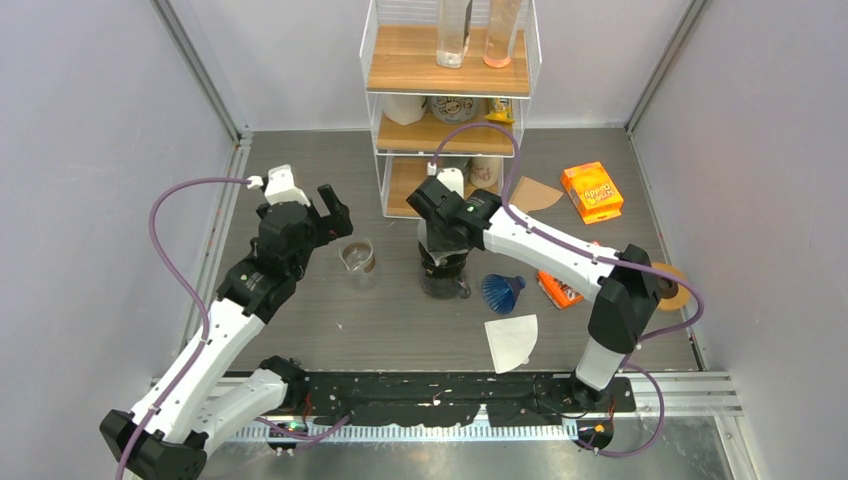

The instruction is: Place the coffee filter in the dripper

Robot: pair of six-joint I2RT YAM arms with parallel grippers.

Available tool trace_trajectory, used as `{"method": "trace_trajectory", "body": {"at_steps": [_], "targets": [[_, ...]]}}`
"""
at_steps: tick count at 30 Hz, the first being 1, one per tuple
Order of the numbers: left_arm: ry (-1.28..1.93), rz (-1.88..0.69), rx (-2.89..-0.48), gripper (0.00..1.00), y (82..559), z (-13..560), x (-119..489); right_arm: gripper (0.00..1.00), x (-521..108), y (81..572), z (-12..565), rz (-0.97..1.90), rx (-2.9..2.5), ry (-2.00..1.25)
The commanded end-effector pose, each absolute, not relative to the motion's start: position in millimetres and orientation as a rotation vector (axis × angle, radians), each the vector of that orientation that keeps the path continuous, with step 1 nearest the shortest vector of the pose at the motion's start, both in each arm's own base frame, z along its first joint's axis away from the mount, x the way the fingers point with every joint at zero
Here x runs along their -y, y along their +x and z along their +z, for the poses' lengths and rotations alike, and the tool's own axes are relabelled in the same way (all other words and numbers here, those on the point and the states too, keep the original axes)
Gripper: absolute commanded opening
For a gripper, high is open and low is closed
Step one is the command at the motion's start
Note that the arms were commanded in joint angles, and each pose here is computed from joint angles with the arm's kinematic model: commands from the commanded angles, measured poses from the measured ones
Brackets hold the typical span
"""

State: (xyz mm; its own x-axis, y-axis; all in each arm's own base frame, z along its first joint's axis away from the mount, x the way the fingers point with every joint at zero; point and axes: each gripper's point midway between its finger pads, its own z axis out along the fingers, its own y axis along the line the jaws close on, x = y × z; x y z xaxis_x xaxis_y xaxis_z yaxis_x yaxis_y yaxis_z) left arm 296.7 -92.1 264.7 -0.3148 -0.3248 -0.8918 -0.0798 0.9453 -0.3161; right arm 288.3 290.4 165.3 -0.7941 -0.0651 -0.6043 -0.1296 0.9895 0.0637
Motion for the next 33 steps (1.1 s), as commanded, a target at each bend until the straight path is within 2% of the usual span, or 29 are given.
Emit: {"method": "trace_trajectory", "body": {"at_steps": [1,26,33], "targets": [[-0.332,-0.233,-1.834,0.99,302,278,85,0.35,-298,296,174,0.170,-2.465,-0.165],[-0.335,-0.222,-1.837,0.99,303,276,84,0.35,-302,295,153,0.193,-2.513,-0.216],[-0.334,-0.225,-1.836,0.99,304,276,85,0.43,-301,291,154,0.213,-2.520,-0.211]]}}
